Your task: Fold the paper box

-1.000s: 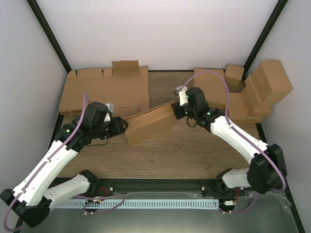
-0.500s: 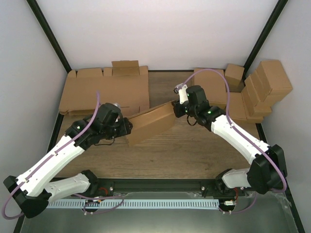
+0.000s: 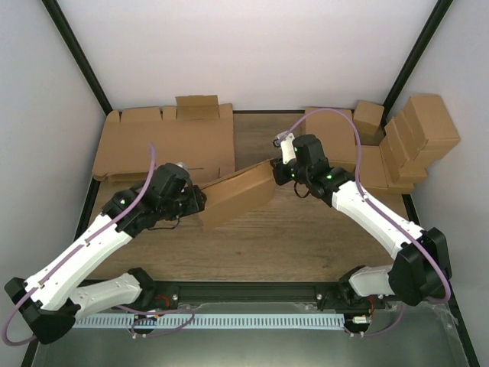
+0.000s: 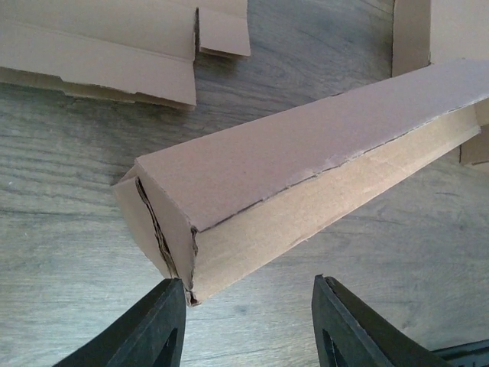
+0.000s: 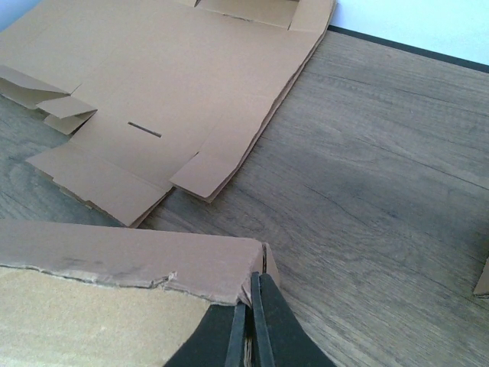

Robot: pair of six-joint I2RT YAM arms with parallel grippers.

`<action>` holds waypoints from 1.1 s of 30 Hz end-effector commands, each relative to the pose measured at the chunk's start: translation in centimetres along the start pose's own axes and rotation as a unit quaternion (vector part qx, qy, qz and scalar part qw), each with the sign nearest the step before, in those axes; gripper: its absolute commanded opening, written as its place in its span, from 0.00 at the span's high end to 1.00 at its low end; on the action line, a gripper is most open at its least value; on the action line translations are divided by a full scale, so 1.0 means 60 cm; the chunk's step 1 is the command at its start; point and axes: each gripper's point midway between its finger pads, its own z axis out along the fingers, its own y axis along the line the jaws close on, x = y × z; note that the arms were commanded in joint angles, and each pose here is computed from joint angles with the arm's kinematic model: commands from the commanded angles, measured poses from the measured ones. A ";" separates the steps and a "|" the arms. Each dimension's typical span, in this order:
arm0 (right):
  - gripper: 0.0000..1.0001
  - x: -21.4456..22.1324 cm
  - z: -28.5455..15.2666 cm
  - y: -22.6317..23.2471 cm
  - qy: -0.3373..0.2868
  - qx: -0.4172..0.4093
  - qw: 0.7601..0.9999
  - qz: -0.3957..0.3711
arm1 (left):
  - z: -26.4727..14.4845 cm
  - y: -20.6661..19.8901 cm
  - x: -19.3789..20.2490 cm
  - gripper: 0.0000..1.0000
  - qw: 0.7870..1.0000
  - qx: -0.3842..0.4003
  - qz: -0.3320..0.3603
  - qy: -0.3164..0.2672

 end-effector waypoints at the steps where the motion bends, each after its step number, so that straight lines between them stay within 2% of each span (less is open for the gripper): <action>1: 0.99 -0.040 -0.024 0.009 -0.029 -0.001 1.000 -0.004 | 0.006 0.004 0.002 0.55 1.000 -0.009 -0.001 0.000; 7: 0.99 -0.038 -0.022 0.011 -0.028 -0.004 1.000 -0.002 | 0.000 0.019 -0.017 0.68 0.999 -0.034 -0.013 -0.032; 17: 0.99 -0.040 -0.024 0.012 -0.031 -0.006 1.000 -0.001 | 0.009 0.044 -0.028 0.66 0.995 -0.088 -0.007 -0.047; 22: 0.99 -0.041 -0.025 0.014 -0.031 -0.008 0.999 0.001 | 0.016 0.051 -0.026 0.69 0.993 -0.106 -0.002 -0.042; 24: 0.99 -0.040 -0.025 0.015 -0.031 -0.009 0.999 0.001 | 0.017 0.054 -0.026 0.75 0.993 -0.112 0.000 -0.042; 26: 0.99 -0.037 -0.025 0.016 -0.030 -0.010 0.999 0.001 | 0.015 0.055 -0.029 0.91 0.992 -0.113 0.000 -0.046; 27: 0.99 -0.035 -0.024 0.016 -0.030 -0.010 1.000 0.000 | 0.015 0.054 -0.030 0.96 0.992 -0.113 0.000 -0.047; 33: 0.99 0.003 -0.017 0.010 -0.019 -0.004 1.000 0.001 | 0.028 0.060 -0.016 0.96 0.993 -0.113 0.002 -0.035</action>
